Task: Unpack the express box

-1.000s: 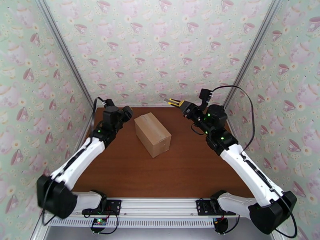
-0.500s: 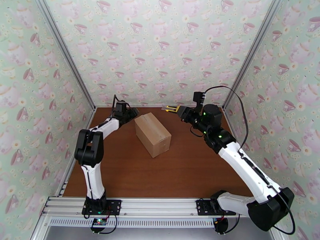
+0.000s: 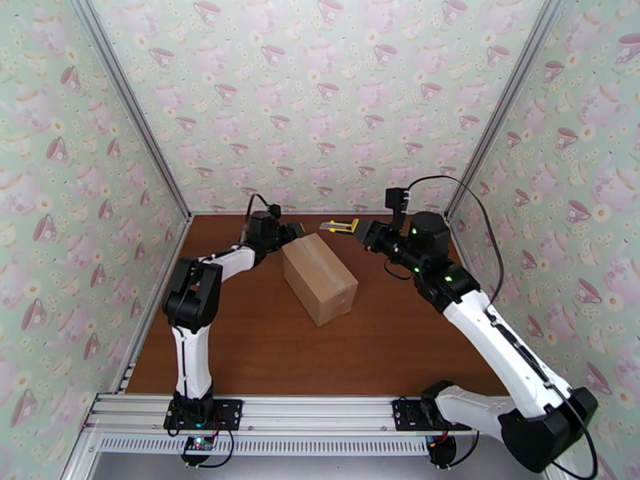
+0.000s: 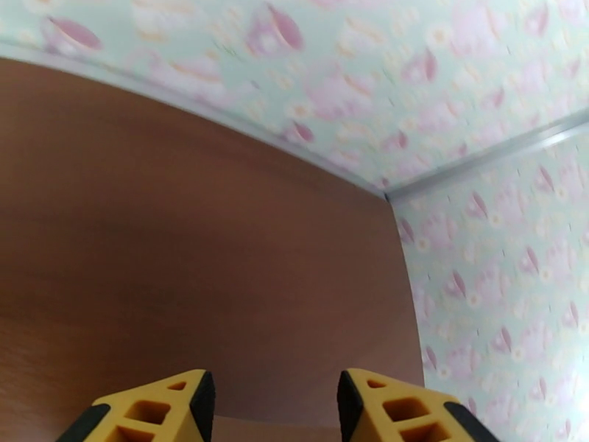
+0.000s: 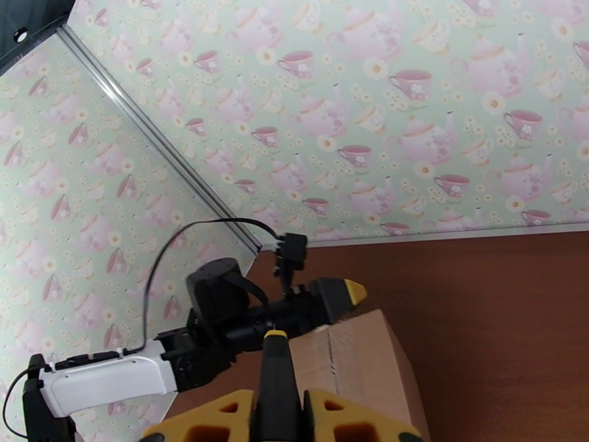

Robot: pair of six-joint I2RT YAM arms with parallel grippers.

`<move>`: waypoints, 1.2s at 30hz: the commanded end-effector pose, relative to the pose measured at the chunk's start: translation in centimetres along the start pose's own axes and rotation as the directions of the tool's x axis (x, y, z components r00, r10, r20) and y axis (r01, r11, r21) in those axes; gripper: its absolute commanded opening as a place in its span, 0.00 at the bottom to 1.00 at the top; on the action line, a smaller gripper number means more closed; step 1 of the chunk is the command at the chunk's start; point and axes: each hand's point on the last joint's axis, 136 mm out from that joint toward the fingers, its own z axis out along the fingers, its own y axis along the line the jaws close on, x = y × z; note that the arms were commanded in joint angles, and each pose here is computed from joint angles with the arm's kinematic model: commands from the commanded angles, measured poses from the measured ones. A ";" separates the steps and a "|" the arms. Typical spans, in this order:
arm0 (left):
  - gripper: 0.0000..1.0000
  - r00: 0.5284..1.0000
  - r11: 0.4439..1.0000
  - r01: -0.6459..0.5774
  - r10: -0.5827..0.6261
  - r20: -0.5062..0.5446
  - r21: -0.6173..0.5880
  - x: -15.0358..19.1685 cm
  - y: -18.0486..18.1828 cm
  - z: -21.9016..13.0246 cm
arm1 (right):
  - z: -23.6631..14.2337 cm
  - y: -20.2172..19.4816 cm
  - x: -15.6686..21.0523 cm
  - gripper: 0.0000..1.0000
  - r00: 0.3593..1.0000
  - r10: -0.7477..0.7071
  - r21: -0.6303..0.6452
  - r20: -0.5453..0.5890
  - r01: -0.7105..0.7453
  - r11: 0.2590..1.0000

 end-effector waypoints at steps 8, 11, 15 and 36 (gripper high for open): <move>0.51 0.998 0.995 0.014 -0.019 0.052 0.100 0.2 -3.9 -1.4 | -1.2 0.0 3.6 0.00 0.991 -0.076 0.048 -0.107 0.081 0.996; 0.57 0.991 0.998 0.022 -0.030 0.130 0.058 -3.2 -2.9 -4.5 | -0.9 -0.3 4.2 0.00 0.981 -0.123 0.067 -0.149 0.134 0.989; 0.65 0.980 0.999 -0.002 0.009 0.197 -0.033 -5.8 -2.5 -8.9 | 0.1 -0.6 5.2 0.00 0.961 -0.181 0.063 -0.211 0.198 0.978; 0.84 0.994 0.956 0.106 -0.108 0.006 -0.273 8.9 -4.5 -16.5 | 5.5 -1.0 6.7 0.00 0.875 -0.407 0.022 -0.261 0.427 0.904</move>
